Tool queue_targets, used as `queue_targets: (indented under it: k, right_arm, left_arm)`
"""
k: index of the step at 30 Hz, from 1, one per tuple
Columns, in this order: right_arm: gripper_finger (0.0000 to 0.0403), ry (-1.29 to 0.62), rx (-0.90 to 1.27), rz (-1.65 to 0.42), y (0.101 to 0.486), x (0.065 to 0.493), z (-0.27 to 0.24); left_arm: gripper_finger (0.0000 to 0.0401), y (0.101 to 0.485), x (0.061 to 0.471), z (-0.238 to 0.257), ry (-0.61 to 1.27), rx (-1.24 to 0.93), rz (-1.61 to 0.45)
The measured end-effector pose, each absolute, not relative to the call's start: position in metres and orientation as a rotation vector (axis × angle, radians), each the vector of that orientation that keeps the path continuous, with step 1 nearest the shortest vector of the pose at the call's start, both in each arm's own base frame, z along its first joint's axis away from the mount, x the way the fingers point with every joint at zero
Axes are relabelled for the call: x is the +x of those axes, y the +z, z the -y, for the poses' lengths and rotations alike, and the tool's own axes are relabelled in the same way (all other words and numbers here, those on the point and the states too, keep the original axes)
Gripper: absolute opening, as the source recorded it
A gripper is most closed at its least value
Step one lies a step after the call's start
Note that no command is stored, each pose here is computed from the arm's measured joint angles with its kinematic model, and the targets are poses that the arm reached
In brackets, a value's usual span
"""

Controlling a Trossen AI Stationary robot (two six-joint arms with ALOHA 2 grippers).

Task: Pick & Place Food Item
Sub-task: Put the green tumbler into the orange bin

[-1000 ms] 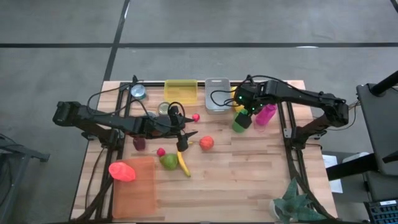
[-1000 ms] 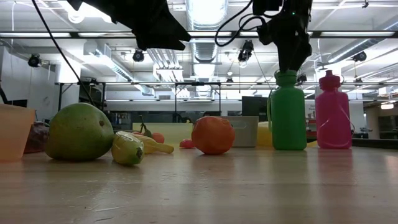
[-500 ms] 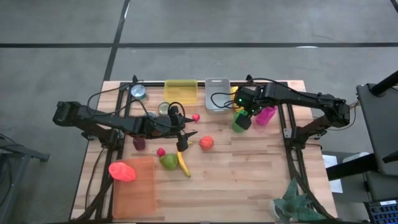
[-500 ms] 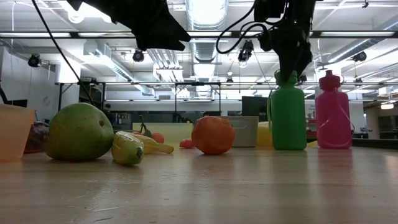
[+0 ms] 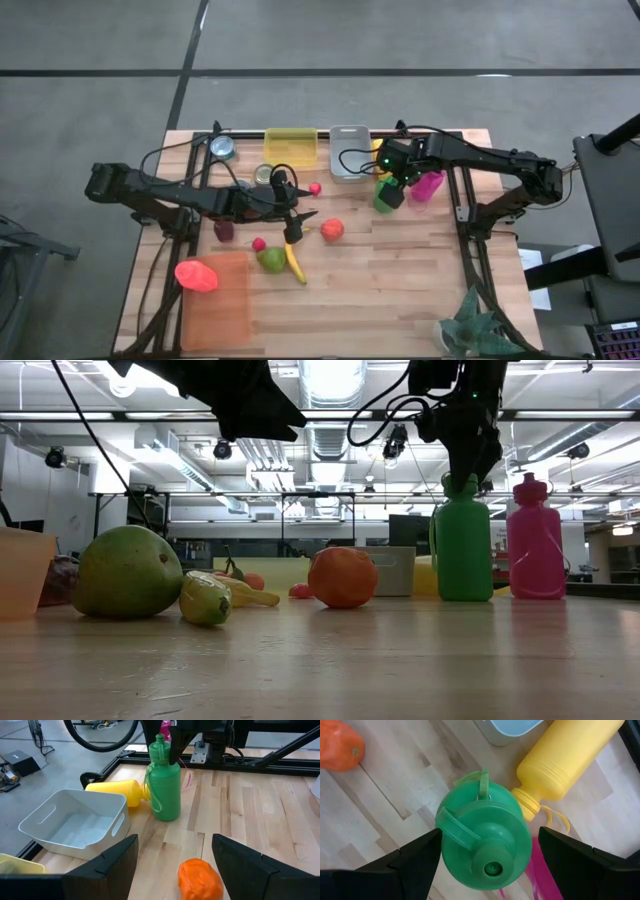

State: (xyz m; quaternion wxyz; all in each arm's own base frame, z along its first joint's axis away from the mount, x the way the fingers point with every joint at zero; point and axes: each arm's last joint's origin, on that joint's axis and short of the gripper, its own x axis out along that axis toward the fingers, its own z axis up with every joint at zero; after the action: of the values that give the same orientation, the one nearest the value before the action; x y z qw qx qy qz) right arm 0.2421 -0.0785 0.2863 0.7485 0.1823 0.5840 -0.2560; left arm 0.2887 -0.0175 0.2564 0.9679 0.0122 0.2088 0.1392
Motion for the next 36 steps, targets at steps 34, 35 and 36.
queue_targets:
  k: [34, 35, 36]
  right_arm:
    - [0.0214, -0.549, 0.407, -1.267, 0.2875, 0.2432, 0.0778]
    - [0.0214, -0.549, 0.407, -1.267, 0.2875, 0.2432, 0.0778]
    - [0.0214, -0.545, 0.409, -1.267, 0.2875, 0.2433, 0.0777]
  left_arm:
    - [0.0257, 0.2564, 0.2887, 0.0174, 0.282, 0.024, -0.422]
    - [0.0257, 0.2564, 0.2887, 0.0174, 0.282, 0.024, -0.422]
    - [0.0257, 0.2564, 0.2887, 0.0174, 0.282, 0.024, -0.422]
